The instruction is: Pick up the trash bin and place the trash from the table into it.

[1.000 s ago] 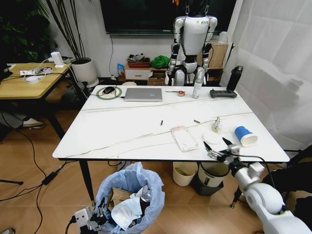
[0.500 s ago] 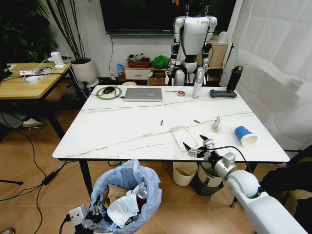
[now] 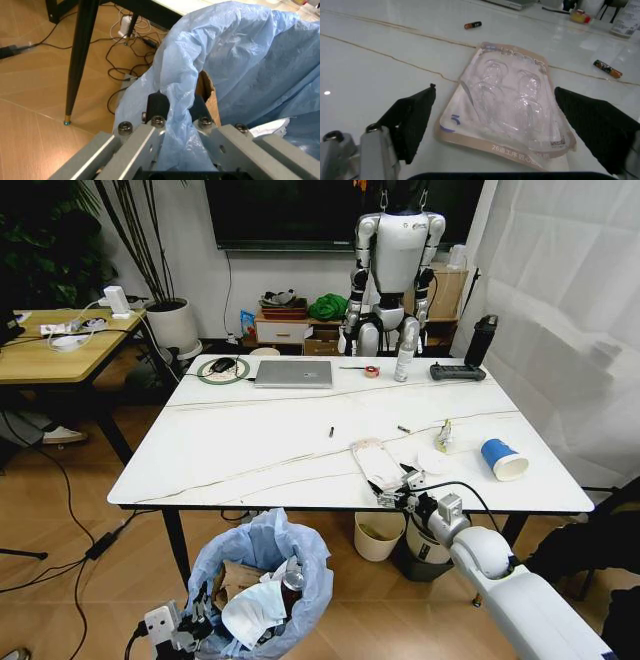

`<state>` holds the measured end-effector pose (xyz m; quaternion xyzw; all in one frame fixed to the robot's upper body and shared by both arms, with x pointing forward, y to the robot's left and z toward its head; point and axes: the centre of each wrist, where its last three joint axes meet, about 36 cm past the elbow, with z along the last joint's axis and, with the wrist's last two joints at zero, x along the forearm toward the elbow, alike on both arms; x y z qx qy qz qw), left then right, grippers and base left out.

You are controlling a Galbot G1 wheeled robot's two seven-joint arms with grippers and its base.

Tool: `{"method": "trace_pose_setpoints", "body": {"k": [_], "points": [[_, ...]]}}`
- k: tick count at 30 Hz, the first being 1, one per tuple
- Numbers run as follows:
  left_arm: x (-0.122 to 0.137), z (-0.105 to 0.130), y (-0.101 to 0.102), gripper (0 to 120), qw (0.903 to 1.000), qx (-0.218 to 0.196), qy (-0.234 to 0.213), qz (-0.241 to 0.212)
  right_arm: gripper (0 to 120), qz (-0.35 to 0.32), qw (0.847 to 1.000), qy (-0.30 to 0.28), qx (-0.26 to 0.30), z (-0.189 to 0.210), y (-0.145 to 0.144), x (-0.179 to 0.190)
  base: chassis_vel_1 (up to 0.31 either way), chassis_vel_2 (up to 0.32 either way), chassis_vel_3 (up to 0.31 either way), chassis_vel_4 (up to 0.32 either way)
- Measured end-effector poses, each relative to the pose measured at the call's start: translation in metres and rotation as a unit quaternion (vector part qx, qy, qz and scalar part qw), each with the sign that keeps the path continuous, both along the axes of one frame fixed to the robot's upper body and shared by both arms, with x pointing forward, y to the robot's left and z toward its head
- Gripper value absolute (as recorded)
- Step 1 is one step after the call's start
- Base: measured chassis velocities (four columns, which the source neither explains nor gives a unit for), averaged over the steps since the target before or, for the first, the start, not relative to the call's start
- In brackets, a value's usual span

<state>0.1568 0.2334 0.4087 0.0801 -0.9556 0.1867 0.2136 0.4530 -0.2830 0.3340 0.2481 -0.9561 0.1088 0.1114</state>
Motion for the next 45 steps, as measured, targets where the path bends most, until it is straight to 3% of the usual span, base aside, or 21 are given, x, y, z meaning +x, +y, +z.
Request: {"method": "trace_pose_setpoints", "body": {"k": [3, 5, 14, 25, 31, 37, 43, 45], "points": [[0.000, 0.000, 0.000, 0, 1.0000, 0.000, 0.000, 0.001, 75, -0.003, 1.000, 0.002, -0.005, -0.004, 0.001, 0.002, 0.000, 0.000, 0.000, 0.000], [0.000, 0.000, 0.000, 0, 1.0000, 0.000, 0.000, 0.001, 73, -0.003, 1.000, 0.002, -0.005, -0.004, 0.001, 0.002, 0.000, 0.000, 0.000, 0.000], [0.001, 0.001, 0.000, 0, 1.0000, -0.002, -0.002, 0.001, 34, -0.008, 1.000, 0.001, -0.003, -0.004, 0.002, 0.008, 0.000, 0.000, 0.000, 0.000], [0.004, 0.004, 0.001, 0, 1.0000, -0.004, -0.002, -0.008, 0, -0.017, 1.000, 0.006, 0.011, -0.006, 0.000, 0.005, 0.000, 0.000, 0.000, 0.000], [0.004, 0.002, -0.001, 0, 0.9999, -0.008, 0.000, -0.012, 0, -0.025, 0.999, 0.001, 0.043, 0.003, -0.001, 0.004, 0.000, 0.000, 0.000, 0.000], [0.005, 0.001, -0.002, 0, 0.9998, -0.009, 0.000, -0.017, 0, -0.006, 0.992, -0.026, 0.127, 0.031, 0.000, -0.009, 0.000, 0.000, 0.000, 0.000], [0.008, 0.003, 0.001, 0, 0.9998, -0.009, -0.002, -0.019, 0, 0.106, 0.964, -0.033, 0.243, 0.063, 0.008, -0.056, 0.000, 0.000, 0.000, 0.000], [0.009, 0.003, 0.002, 0, 0.9998, -0.009, -0.002, -0.020, 0, 0.124, 0.958, -0.031, 0.256, 0.066, 0.011, -0.062, 0.000, 0.000, 0.000, 0.000]]}}
